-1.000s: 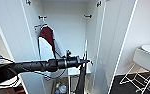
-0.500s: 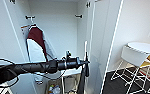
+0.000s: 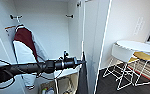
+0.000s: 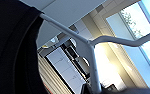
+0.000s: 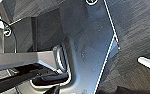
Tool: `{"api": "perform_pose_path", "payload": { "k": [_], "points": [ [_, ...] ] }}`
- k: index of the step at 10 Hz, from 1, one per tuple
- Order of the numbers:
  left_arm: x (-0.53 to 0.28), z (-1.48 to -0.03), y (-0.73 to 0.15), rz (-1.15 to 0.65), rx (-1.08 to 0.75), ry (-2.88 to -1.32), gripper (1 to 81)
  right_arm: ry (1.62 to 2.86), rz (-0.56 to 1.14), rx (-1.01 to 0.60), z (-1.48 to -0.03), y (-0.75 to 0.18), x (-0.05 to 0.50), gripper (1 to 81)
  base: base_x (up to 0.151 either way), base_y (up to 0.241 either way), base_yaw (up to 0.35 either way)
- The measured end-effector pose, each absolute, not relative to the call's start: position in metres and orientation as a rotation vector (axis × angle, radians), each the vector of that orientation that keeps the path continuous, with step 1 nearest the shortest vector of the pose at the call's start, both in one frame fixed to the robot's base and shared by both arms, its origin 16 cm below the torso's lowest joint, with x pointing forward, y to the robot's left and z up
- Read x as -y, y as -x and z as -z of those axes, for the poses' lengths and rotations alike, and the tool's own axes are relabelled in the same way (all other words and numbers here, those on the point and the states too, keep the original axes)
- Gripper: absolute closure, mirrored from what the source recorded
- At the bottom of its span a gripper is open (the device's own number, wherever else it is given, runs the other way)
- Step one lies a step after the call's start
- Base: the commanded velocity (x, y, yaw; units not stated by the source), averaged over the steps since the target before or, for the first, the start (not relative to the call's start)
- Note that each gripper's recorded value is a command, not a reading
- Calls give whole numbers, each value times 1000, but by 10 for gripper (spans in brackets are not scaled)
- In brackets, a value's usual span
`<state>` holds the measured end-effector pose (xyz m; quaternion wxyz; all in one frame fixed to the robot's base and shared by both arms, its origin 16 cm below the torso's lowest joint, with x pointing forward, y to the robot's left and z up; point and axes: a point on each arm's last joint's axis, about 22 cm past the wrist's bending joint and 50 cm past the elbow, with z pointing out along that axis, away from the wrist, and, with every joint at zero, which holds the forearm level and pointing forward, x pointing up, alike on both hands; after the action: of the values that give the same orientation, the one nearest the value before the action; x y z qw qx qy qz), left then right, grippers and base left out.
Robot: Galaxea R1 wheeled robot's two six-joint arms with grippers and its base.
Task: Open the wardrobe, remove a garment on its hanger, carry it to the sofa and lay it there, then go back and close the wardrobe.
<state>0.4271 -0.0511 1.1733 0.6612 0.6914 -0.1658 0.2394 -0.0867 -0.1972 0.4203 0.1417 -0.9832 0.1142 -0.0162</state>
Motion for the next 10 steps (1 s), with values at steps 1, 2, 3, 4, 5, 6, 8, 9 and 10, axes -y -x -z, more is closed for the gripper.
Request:
{"api": "perform_pose_path", "payload": {
  "k": [1, 2, 3, 4, 5, 6, 8, 9, 10],
  "points": [
    [48, -1173, -426, -544, 375, -1565, 811, 2849, 43, -332, -420, 90, 207, 10, 0, 0, -246],
    [46, -1173, -427, -546, 373, -1567, 811, 2848, 41, -343, -420, 90, 207, 10, 0, 0, -246],
    [44, -1173, -427, -548, 371, -1569, 811, 2843, 40, -366, -420, 89, 206, 10, 0, 0, -247],
    [43, -1173, -427, -549, 369, -1570, 811, 2839, 36, -385, -420, 90, 204, 10, 0, 0, -247],
    [40, -1171, -426, -548, 367, -1575, 811, 2831, 23, -463, -420, 90, 205, 10, 0, 0, -247],
    [38, -1169, -426, -547, 362, -1577, 811, 2817, 14, -549, -420, 91, 202, 10, 0, 0, -247],
    [35, -1163, -427, -545, 352, -1586, 811, 2806, 8, -588, -420, 94, 198, 10, 0, 0, -247],
    [34, -1164, -427, -547, 352, -1587, 811, 2806, 8, -589, -420, 94, 198, 10, 0, 0, -247],
    [34, -1163, -427, -547, 351, -1588, 811, 2807, 7, -592, -420, 94, 198, 10, 0, 0, -247]
  ]
}}
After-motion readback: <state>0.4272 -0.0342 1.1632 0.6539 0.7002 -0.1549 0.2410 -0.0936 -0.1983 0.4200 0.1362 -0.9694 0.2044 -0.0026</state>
